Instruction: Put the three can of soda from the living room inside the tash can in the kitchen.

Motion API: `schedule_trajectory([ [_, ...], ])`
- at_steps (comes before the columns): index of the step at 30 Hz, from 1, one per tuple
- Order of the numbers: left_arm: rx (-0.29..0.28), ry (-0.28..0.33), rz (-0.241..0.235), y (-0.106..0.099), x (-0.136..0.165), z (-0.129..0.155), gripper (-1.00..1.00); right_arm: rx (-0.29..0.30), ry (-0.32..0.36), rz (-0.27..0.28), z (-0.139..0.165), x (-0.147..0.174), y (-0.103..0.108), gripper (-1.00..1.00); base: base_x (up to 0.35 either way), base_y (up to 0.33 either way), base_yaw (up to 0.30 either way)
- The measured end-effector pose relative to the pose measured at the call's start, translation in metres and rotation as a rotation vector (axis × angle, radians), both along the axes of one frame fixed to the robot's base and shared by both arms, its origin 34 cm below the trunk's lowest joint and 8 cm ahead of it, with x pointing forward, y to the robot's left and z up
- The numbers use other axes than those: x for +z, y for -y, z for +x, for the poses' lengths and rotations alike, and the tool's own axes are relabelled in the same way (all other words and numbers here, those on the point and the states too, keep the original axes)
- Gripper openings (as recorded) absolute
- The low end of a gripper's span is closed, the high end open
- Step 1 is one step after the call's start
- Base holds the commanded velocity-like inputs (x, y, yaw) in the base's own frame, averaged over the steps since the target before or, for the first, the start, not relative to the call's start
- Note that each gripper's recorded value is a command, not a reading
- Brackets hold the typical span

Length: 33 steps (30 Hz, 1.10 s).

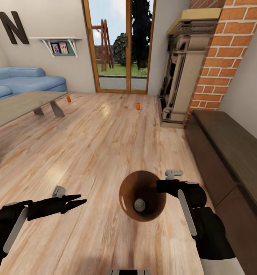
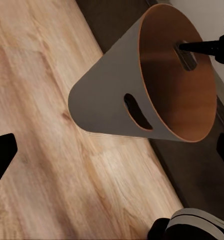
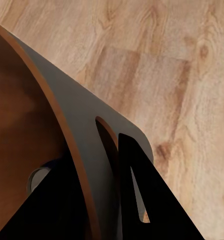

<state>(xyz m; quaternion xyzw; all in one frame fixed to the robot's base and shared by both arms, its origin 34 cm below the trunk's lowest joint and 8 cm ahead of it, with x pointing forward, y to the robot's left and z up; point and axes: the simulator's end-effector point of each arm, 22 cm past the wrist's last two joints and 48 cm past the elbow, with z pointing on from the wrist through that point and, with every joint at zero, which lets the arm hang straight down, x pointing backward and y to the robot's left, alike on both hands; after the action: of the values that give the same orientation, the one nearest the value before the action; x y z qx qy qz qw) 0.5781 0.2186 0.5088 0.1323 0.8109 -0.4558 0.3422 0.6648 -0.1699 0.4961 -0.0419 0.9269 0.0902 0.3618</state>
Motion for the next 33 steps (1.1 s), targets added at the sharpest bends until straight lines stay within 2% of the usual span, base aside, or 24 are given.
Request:
schedule_trajectory([
  [24, 0.001, -0.003, -0.001, 0.0, 0.0, 0.0, 1.0, -0.01, -0.001, 0.001, 0.001, 0.0, 0.005, -1.0, 0.336, 0.0, 0.0],
  [29, 0.001, -0.003, 0.0, 0.0, 0.0, 0.0, 1.0, -0.016, 0.001, -0.021, 0.001, -0.001, 0.013, -1.0, 0.336, 0.0, 0.0],
  [33, 0.001, -0.003, -0.001, 0.0, 0.0, 0.0, 1.0, -0.012, -0.001, -0.008, 0.001, -0.001, 0.01, -1.0, 0.336, 0.0, 0.0],
])
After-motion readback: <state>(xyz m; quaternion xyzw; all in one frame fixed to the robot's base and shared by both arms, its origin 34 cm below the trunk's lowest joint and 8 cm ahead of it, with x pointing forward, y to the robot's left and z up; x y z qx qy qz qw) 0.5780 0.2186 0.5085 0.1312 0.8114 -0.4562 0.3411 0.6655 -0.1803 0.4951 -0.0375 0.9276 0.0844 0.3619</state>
